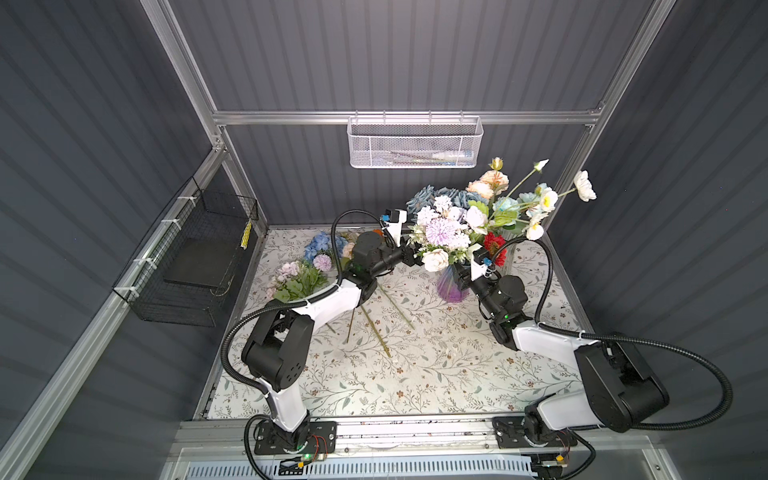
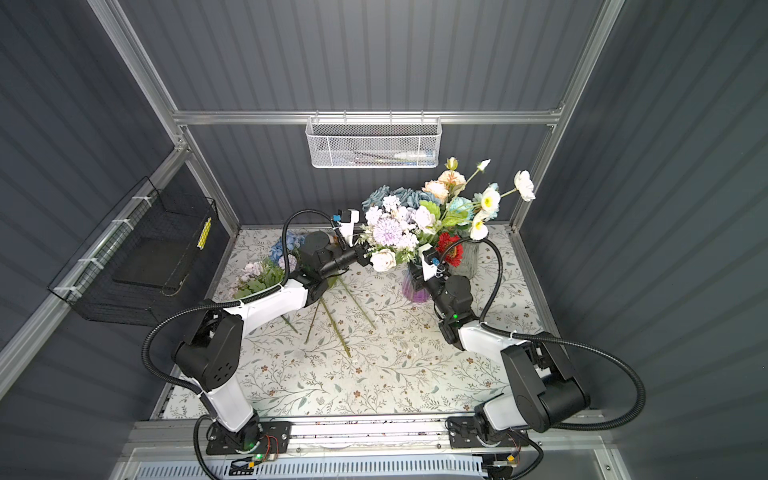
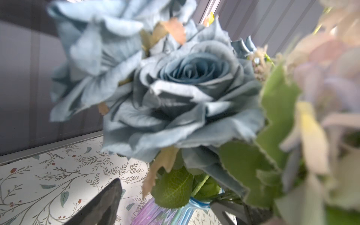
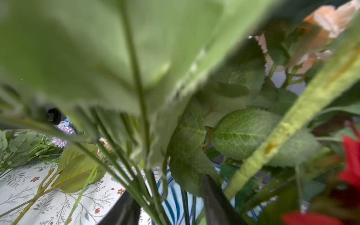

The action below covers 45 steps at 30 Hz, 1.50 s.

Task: Arrange the flowers into the vase
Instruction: 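Lower the bunch into the blue-purple vase with the right gripper, then open the right gripper and lift off the bunch while the left gripper withdraws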

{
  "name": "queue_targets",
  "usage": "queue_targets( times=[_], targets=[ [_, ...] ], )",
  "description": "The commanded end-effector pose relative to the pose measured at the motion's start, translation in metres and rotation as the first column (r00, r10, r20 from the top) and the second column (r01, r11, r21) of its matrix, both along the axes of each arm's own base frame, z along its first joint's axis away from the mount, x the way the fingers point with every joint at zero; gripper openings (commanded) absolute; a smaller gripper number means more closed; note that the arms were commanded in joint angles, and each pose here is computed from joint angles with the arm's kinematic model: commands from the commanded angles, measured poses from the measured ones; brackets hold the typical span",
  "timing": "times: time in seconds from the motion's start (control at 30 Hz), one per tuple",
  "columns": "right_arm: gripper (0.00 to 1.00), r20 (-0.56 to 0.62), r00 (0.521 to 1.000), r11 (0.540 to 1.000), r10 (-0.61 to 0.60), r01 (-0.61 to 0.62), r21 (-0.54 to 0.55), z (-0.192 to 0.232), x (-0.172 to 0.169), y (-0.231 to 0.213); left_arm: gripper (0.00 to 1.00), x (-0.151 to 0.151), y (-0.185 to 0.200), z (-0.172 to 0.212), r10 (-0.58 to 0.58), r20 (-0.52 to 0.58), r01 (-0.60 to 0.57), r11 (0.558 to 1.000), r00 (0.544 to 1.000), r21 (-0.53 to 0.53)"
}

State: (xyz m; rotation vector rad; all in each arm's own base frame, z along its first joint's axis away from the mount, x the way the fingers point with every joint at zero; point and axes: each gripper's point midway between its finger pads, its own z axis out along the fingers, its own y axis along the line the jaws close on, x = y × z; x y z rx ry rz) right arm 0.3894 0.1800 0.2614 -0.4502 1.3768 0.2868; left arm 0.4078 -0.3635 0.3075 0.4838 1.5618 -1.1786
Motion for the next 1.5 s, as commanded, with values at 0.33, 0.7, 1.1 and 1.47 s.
queue_targets(
  times=[0.33, 0.7, 1.1, 1.47],
  targets=[
    [0.58, 0.066, 0.995, 0.997, 0.076, -0.076, -0.011, 0.045, -0.032, 0.011, 0.94, -0.007, -0.005, 0.02, -0.028, 0.021, 0.028, 0.999, 0.999, -0.029],
    [0.11, 0.106, 0.991, 0.997, 0.077, -0.074, -0.03, 0.063, -0.024, 0.016, 0.93, -0.009, -0.007, 0.017, -0.031, 0.008, 0.031, 0.999, 1.0, -0.01],
    [0.0, 0.009, 1.0, 1.0, 0.003, -0.003, -0.001, 0.029, -0.019, 0.002, 0.94, -0.012, 0.001, 0.017, 0.006, 0.017, -0.006, 1.0, 1.0, 0.003],
    [0.0, -0.157, 0.987, 0.998, -0.024, 0.032, 0.051, -0.035, -0.018, -0.005, 0.94, -0.012, 0.004, 0.011, 0.017, 0.005, -0.017, 1.0, 1.0, 0.01]
  ],
)
